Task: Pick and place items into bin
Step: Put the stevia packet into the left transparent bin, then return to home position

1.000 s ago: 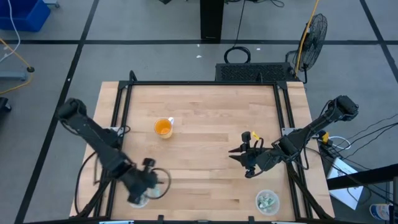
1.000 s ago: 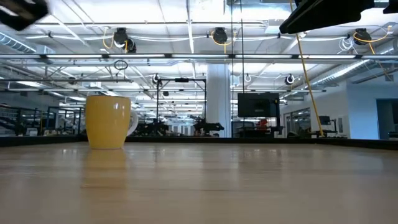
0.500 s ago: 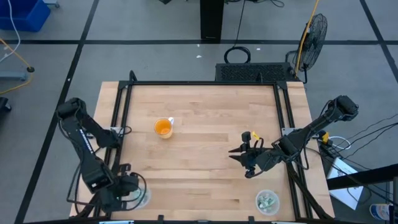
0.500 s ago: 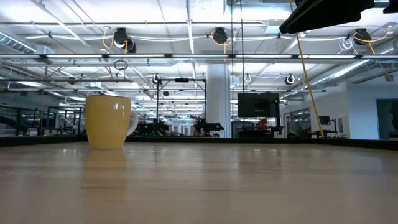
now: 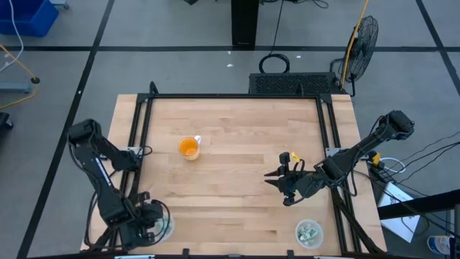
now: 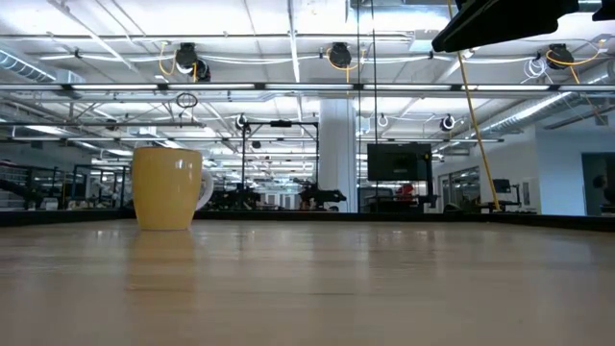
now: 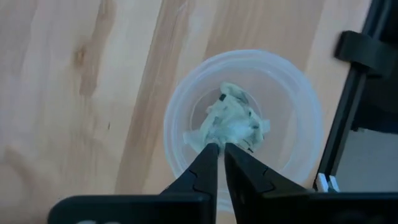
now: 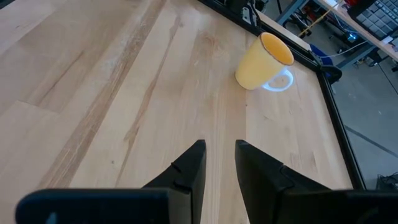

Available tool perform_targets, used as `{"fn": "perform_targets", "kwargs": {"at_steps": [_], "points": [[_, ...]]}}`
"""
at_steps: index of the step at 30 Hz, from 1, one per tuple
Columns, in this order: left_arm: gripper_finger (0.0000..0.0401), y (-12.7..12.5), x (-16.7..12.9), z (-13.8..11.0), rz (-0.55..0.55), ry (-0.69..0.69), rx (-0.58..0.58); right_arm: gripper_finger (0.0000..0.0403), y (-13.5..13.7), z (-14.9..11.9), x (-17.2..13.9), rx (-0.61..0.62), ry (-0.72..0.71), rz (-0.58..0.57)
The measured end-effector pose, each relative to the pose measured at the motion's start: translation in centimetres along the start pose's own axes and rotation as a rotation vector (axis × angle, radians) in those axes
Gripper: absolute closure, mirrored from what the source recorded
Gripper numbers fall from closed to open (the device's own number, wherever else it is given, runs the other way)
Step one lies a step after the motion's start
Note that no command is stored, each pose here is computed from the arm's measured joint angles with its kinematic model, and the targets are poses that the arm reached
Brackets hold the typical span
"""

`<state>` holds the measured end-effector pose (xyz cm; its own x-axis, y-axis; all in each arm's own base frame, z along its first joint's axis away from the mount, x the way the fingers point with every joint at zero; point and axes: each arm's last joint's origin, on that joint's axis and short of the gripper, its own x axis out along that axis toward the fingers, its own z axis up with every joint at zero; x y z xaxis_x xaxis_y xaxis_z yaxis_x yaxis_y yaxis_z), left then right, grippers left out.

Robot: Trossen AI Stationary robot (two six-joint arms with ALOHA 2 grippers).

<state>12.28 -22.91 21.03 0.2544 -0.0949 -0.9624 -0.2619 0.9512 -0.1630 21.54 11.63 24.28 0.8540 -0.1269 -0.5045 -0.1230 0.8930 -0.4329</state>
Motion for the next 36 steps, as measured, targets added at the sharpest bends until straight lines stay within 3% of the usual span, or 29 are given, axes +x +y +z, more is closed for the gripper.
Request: {"fn": "perform_targets", "kwargs": {"at_steps": [9, 15, 19, 24, 27, 32, 36], "points": [[0.0322, 0.0, 0.4, 0.2, 0.018, 0.001, -0.137, 0.0321, 0.0, 0.0, 0.0, 0.000, 0.000, 0.000], [0.0307, 0.3, 0.6, 1.3, 0.026, -0.010, -0.109, 0.0321, 0.0, 0.1, 0.0, -0.054, -0.010, -0.004], [0.0308, 1.0, -0.3, 2.7, -0.002, -0.038, -0.124, 0.0321, -0.2, 1.1, -0.1, -0.109, -0.094, -0.023], [0.0308, 2.8, -3.6, 4.6, -0.033, -0.294, -0.029, 0.0321, -0.6, 2.8, -0.4, -0.128, -0.247, -0.074], [0.0308, 4.4, -6.1, 5.3, -0.034, -0.447, 0.032, 0.0321, -0.8, 3.4, -0.6, -0.079, -0.308, -0.092], [0.0308, 7.9, -9.7, 5.0, 0.015, -0.607, 0.100, 0.0321, -1.0, 3.2, -0.6, -0.011, -0.279, -0.113], [0.0308, 11.0, -11.6, 4.3, 0.076, -0.665, 0.096, 0.0321, -2.7, 2.4, -1.4, 0.133, -0.225, -0.148]]}}
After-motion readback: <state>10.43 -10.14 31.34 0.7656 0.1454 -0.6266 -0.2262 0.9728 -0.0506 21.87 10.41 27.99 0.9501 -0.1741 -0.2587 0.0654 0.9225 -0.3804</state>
